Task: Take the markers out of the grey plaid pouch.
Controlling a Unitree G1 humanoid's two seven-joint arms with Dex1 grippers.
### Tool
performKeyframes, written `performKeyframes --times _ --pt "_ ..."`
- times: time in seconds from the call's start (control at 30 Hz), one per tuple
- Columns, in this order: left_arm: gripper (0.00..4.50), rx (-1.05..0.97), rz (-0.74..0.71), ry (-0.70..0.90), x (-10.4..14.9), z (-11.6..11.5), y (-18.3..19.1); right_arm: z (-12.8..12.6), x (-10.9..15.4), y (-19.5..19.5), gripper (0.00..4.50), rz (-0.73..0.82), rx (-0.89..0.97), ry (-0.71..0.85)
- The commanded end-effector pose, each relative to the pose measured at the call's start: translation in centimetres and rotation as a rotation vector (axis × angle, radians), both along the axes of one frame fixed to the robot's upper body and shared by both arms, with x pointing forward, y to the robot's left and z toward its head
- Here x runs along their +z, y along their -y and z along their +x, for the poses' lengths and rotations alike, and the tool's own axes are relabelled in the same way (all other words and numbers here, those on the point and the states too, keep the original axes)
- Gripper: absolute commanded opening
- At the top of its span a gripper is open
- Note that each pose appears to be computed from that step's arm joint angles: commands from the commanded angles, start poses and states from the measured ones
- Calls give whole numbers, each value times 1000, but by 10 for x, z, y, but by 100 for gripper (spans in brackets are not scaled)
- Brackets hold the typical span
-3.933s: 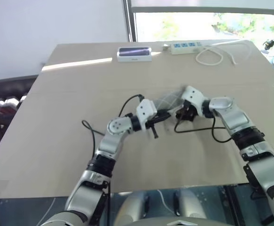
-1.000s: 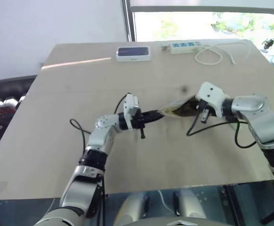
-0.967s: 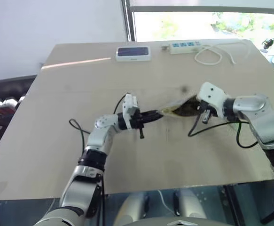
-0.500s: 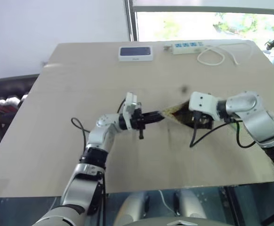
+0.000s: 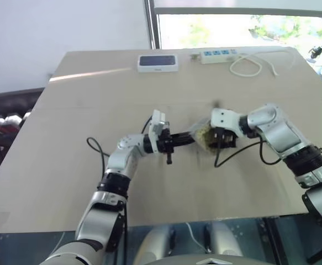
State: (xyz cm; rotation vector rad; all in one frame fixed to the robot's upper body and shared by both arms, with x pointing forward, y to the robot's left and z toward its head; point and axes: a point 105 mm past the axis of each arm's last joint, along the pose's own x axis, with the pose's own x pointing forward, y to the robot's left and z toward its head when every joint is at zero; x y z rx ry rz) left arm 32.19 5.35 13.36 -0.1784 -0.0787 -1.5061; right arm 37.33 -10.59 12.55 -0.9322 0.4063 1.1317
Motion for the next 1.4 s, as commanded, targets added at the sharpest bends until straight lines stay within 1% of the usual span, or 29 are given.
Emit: performKeyframes --times 0.03,0.13,0.2,0.23,0.37,0.47,0.6,0.77,0.87,1.03,1.1,1.23,1.3,1.4 --pt "0 -38 -49 68 18 -4 3 6 -9 10 446 -58 -23 -2" --pt "0 -24 -62 67 21 -3 2 -3 4 -6 446 7 43 -9" --pt "0 -16 -81 61 23 -2 1 -9 13 -15 446 100 52 -48" --pt "0 -12 -90 57 24 -2 1 -9 15 -17 446 148 28 -64" --pt "0 -8 -99 52 25 -2 1 4 23 -13 446 307 -177 -83" --pt "0 -4 -103 50 25 -2 1 12 30 -5 446 411 -312 -71" --pt "0 2 -107 48 26 0 0 10 42 1 446 498 -387 -71" --pt "0 17 -118 42 27 3 0 -2 52 8 446 498 -394 -25" --pt "0 21 -142 23 29 5 0 -6 50 11 446 521 -428 -52" --pt "0 -6 -161 16 32 3 7 -6 38 9 446 593 -512 -154" --pt "0 -12 -171 13 34 3 9 -5 35 2 446 649 -541 -219" --pt "0 -14 -174 14 34 4 10 -3 32 -5 446 703 -572 -291" --pt "0 -15 -177 15 35 4 11 -3 30 -7 446 696 -568 -289" --pt "0 -16 -179 13 35 2 11 -3 22 -8 446 591 -496 -198"
